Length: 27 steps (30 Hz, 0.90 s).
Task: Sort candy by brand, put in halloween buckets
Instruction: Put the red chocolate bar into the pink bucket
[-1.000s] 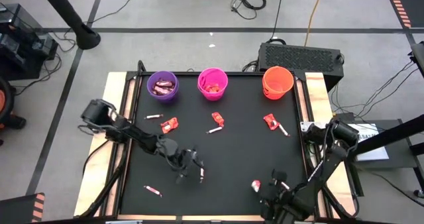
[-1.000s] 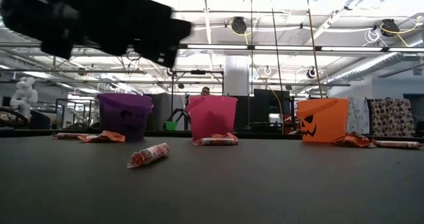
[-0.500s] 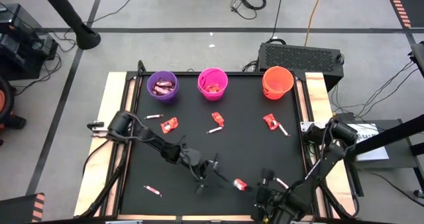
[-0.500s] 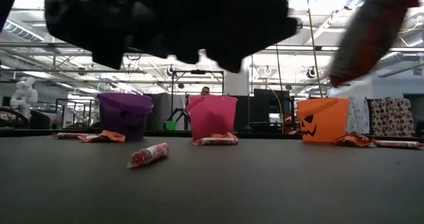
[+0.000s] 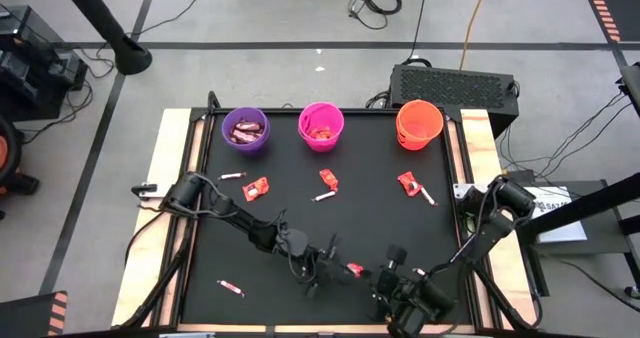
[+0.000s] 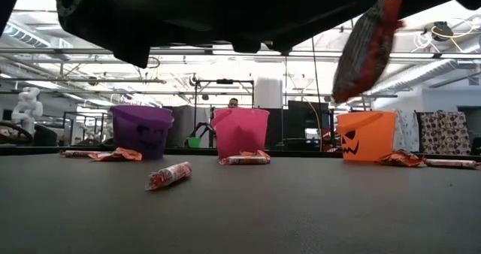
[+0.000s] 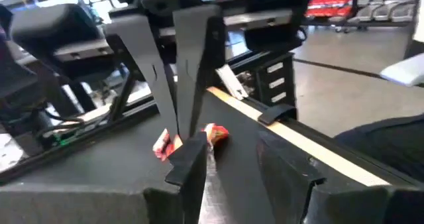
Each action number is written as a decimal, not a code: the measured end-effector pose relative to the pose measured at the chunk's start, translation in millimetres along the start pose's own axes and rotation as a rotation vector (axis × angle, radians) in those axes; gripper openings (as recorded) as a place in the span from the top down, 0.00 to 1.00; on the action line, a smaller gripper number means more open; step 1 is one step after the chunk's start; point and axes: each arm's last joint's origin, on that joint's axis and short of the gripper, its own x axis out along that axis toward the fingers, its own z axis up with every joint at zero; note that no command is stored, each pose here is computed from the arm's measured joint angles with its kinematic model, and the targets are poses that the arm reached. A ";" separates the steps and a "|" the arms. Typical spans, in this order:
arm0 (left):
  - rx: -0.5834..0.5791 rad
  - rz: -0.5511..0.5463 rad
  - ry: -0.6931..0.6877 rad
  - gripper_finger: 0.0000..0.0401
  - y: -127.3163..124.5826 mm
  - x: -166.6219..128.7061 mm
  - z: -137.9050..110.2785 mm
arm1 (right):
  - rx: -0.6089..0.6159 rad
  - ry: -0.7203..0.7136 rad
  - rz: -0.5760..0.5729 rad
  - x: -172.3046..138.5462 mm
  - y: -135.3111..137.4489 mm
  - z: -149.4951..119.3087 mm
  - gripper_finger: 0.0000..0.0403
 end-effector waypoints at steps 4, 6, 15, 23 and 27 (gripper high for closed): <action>0.001 0.028 0.015 0.65 0.7 0.1 -0.6 | 0.020 -0.001 -0.016 6.7 -2.7 5.1 1.00; 0.000 0.063 0.030 0.65 1.4 0.1 -1.3 | 0.018 -0.003 -0.018 8.8 -3.2 7.0 1.00; 0.016 0.171 0.084 0.66 0.6 0.0 -2.9 | 0.081 0.000 -0.027 10.7 -4.5 7.5 1.00; 0.160 0.302 0.150 0.66 -12.7 0.2 1.0 | 0.161 -0.009 -0.030 10.9 -4.6 7.9 1.00; 0.205 0.383 0.194 0.66 -17.1 -0.7 1.7 | 0.175 0.003 -0.012 10.2 -2.9 7.7 1.00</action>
